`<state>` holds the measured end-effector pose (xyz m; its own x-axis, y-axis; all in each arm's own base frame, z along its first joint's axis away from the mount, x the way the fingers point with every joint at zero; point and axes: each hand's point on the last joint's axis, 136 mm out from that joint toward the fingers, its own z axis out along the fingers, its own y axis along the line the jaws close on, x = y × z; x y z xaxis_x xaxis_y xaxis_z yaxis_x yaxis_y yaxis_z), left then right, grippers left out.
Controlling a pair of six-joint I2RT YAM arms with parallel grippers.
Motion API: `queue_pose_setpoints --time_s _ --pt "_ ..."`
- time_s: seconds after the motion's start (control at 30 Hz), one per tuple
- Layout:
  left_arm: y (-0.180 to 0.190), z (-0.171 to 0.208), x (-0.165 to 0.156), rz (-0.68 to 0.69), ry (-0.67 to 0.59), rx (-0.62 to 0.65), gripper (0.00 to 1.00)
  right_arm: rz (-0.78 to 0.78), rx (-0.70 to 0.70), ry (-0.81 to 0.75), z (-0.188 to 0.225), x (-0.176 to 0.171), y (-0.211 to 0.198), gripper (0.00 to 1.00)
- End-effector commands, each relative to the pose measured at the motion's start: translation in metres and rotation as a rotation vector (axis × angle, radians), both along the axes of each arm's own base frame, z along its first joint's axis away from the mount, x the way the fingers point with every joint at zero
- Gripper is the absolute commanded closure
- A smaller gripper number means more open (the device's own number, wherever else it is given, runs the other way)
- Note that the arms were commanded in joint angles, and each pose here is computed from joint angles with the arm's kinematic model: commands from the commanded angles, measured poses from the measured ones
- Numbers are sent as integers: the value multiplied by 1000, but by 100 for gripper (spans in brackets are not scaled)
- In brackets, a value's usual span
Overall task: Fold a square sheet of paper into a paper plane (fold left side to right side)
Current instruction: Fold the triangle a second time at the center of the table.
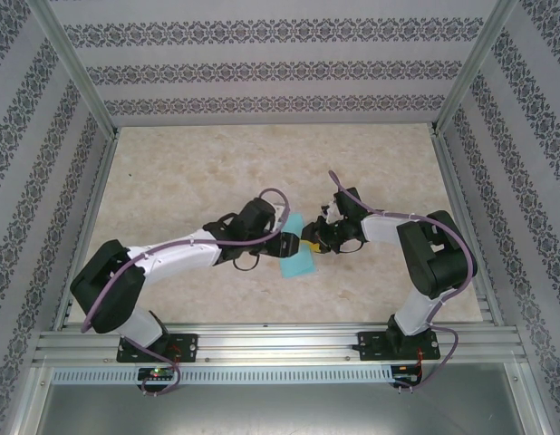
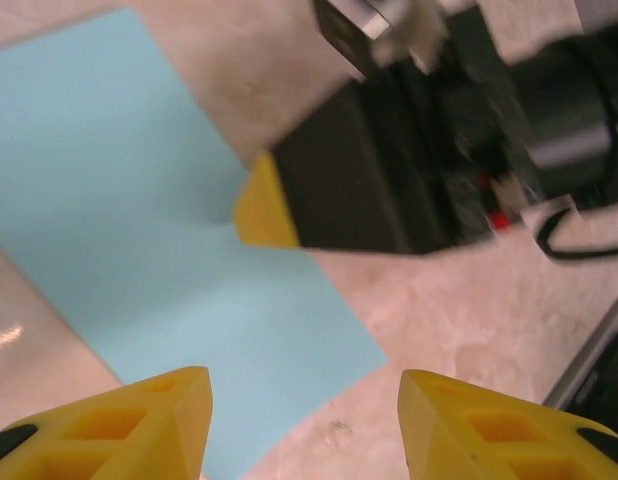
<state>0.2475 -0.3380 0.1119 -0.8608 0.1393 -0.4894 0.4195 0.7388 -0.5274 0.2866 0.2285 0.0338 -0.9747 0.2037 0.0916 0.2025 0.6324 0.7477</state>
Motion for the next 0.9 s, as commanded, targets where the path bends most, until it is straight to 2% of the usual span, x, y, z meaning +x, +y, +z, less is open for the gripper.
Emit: queue_pose_setpoints --time_s 0.0,0.4,0.87 --pt "-2 -7 -16 -59 -84 117 46 -5 5 -33 15 9 -2 72" --pt "-47 -29 -27 -144 -116 230 43 -1 7 -13 21 7 -2 78" --pt "-52 -49 -27 -164 -175 418 35 -7 10 5 22 5 -1 79"
